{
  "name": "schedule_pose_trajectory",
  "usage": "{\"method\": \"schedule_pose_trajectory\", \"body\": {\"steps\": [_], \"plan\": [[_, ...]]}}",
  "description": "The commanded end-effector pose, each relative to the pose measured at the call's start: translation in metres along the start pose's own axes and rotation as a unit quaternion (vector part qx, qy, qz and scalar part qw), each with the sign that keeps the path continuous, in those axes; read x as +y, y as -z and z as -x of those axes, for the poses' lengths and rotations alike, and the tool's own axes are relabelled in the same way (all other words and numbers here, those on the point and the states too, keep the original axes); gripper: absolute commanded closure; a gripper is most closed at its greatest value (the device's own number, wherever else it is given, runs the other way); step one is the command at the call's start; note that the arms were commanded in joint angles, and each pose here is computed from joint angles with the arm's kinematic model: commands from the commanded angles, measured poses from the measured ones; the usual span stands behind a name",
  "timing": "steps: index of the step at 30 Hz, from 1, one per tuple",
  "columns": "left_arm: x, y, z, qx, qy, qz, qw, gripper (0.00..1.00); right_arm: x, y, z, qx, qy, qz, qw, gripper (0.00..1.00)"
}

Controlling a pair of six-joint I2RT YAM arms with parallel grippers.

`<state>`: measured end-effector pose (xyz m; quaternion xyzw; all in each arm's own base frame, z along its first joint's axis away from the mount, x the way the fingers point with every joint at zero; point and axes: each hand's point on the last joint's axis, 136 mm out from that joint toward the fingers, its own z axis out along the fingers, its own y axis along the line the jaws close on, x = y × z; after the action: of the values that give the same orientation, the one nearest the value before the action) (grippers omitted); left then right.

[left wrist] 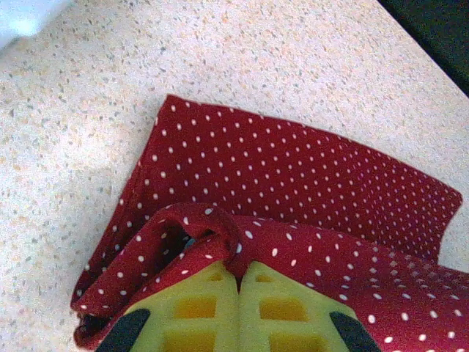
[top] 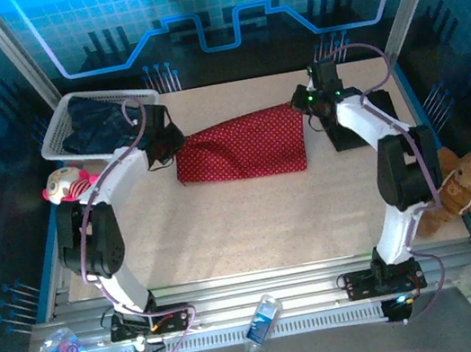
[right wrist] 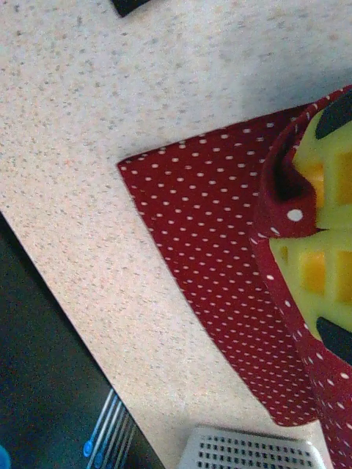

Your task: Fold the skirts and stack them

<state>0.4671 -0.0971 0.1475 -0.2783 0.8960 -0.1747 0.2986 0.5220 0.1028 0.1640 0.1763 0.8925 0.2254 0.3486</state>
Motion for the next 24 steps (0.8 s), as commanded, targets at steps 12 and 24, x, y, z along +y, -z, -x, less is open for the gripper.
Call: {"method": "schedule_pose_trajectory", "body": {"steps": [12,24], "plan": [[0.009,-0.04,0.021,0.014,0.005,0.033,0.999,1.0,0.001,-0.046,0.03,0.026,0.011,-0.008,1.0,1.0],[0.013,-0.053,0.035,0.012,0.011,0.041,0.999,1.0,0.0,-0.069,0.034,0.038,-0.004,-0.001,0.999,0.99]]}}
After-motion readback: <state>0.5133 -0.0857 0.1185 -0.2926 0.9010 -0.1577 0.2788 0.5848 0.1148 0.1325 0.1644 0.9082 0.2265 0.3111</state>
